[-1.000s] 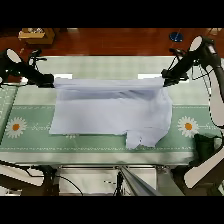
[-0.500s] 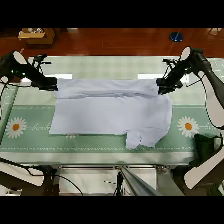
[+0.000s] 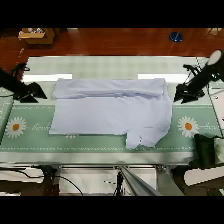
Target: Fold the shirts.
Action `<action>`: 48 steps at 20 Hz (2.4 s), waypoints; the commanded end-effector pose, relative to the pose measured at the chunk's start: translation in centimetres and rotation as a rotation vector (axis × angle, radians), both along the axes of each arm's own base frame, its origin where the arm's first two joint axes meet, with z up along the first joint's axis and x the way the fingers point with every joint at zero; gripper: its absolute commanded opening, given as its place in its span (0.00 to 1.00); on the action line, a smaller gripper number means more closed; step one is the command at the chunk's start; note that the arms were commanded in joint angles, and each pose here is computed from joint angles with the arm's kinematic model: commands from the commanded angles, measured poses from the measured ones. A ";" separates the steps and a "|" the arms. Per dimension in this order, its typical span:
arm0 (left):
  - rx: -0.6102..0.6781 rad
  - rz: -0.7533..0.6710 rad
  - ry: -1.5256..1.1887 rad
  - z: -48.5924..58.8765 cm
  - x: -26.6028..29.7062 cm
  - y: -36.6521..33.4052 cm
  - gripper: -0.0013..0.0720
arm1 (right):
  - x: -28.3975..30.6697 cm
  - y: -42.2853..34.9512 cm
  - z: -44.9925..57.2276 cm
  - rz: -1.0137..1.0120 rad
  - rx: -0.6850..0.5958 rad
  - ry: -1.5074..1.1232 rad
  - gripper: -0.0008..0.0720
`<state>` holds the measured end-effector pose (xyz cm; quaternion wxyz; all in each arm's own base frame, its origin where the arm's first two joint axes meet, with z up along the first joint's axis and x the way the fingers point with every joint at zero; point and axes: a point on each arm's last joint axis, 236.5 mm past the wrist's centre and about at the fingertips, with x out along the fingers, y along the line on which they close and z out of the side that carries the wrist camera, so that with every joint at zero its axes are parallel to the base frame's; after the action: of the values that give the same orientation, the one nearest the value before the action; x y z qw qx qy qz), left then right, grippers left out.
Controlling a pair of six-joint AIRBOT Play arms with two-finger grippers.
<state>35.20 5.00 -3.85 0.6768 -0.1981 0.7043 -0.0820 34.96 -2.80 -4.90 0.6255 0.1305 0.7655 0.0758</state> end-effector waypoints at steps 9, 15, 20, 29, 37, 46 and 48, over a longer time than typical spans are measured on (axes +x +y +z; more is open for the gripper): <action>-0.252 0.093 0.222 -4.9 -13.8 -4.3 0.88 | -5.2 3.0 -0.9 -0.175 0.269 -0.155 0.67; -0.268 0.134 0.194 -6.4 -13.3 -5.9 0.88 | -5.5 3.2 -0.8 -0.171 0.280 -0.141 0.67; -0.204 0.150 0.167 -7.5 -11.7 -6.9 0.27 | -5.6 4.3 0.0 -0.179 0.334 -0.132 0.67; -0.237 0.130 0.191 -6.8 -12.6 -7.0 0.04 | -10.6 2.5 -0.9 -0.211 0.250 -0.072 0.67; -0.214 0.081 0.105 -5.5 -12.0 -6.7 0.04 | -14.5 6.1 -3.9 -0.294 0.297 -0.052 0.67; -0.222 0.070 0.057 -4.7 -11.3 -6.9 0.04 | -13.1 8.9 -6.7 -0.297 0.255 -0.134 0.28; -0.219 0.068 0.047 -4.4 -10.9 -6.7 0.04 | -12.4 9.5 -5.9 -0.264 0.265 -0.154 0.04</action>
<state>23.84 -1.79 -8.62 0.6311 -0.2977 0.7049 -0.1273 21.75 5.77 -10.94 0.6513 0.3190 0.6821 0.0933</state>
